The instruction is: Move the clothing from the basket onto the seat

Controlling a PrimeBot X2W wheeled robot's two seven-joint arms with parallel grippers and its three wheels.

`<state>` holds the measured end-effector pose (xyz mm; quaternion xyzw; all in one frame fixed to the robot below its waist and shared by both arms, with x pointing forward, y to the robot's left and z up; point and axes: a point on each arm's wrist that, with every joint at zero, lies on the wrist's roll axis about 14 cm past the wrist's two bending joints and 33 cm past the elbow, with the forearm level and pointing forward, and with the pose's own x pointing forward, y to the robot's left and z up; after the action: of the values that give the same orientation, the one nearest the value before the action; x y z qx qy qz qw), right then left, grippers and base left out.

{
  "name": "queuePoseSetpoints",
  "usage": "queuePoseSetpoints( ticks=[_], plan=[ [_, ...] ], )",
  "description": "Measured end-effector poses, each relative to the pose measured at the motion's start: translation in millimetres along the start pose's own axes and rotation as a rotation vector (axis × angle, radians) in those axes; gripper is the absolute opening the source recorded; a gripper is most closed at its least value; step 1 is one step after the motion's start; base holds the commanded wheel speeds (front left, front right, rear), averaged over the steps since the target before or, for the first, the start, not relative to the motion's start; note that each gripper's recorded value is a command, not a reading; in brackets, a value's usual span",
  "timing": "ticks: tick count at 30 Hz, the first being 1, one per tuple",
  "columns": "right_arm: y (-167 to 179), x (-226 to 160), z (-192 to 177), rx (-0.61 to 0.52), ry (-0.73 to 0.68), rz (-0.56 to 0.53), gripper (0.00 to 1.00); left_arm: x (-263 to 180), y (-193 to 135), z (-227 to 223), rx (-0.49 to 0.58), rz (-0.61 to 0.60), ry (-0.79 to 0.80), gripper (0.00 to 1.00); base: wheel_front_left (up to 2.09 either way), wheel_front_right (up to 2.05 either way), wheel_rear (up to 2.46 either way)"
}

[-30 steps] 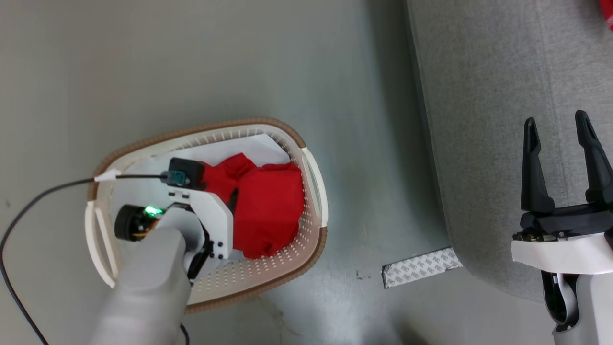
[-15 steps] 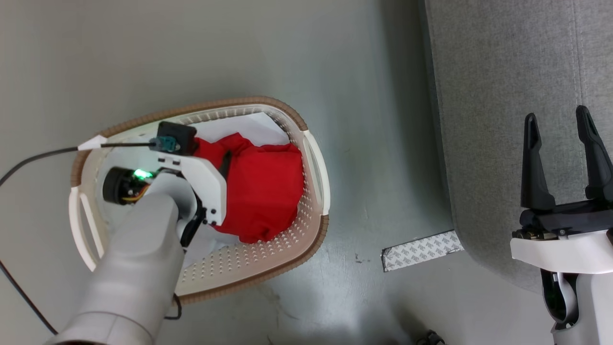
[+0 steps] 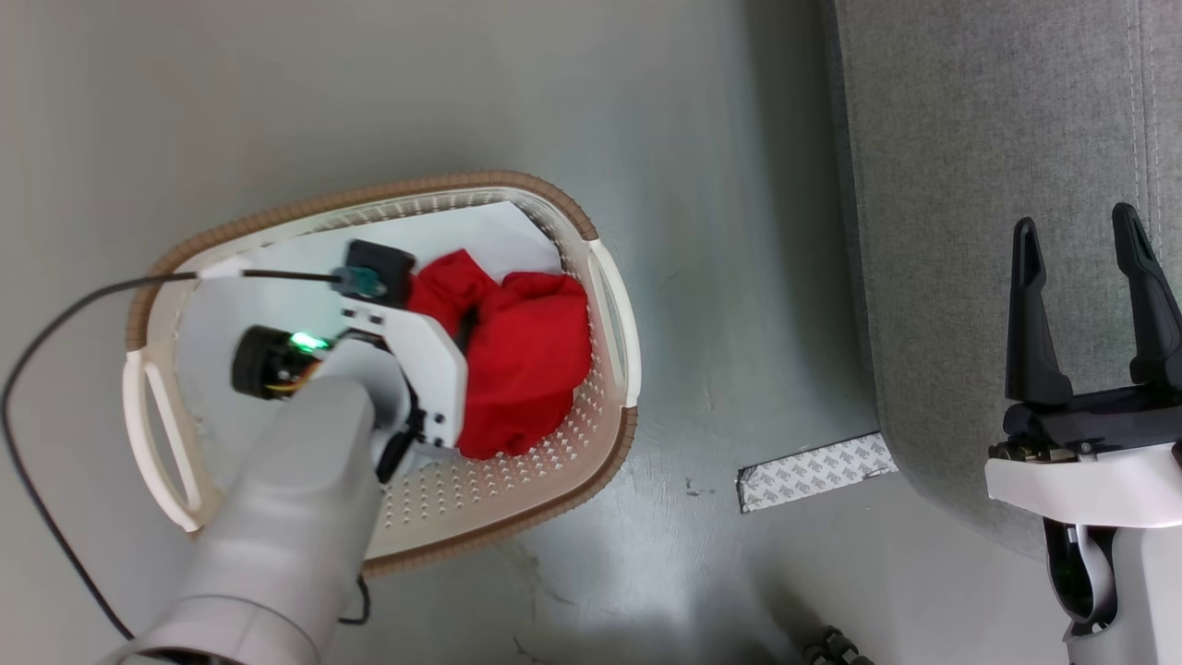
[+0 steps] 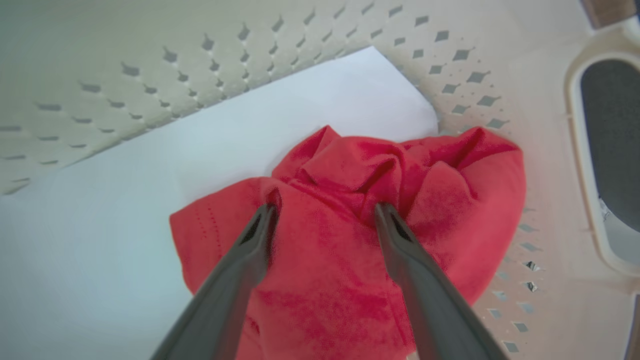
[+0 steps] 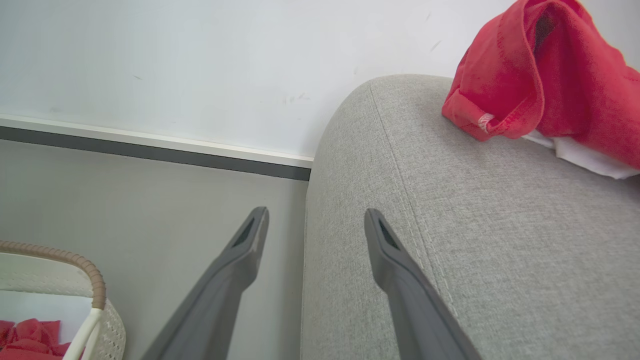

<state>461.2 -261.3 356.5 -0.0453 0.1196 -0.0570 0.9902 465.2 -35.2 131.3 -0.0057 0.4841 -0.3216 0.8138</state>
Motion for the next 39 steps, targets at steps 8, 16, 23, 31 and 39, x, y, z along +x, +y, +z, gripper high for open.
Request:
queuePoseSetpoints(
  ticks=[8,16,23,31,39],
  plan=[
    [-0.3,0.6,-1.2,-0.002,0.001,-0.001,1.0,0.8,-20.2,-13.9,0.001,-0.053,0.051,1.0,0.0,0.0,0.0],
    [0.3,0.2,-5.3,-0.003,0.011,-0.001,1.0,-0.2,-36.8,-28.4,0.002,-0.105,0.094,0.93,0.0,0.0,0.0],
    [-0.7,0.0,-5.4,-0.004,0.012,-0.003,1.0,-2.0,-49.0,-32.6,0.015,-0.149,0.099,0.0,0.0,0.0,0.0],
    [-5.1,-2.0,9.4,0.014,-0.02,-0.016,1.0,-18.8,-69.6,-8.5,-0.088,-0.211,0.016,0.0,0.0,0.0,0.0],
    [-9.2,-15.2,37.1,0.049,-0.077,-0.031,1.0,-67.4,-70.3,26.9,-0.179,-0.207,-0.14,0.0,0.0,0.0,0.0]
  ],
)
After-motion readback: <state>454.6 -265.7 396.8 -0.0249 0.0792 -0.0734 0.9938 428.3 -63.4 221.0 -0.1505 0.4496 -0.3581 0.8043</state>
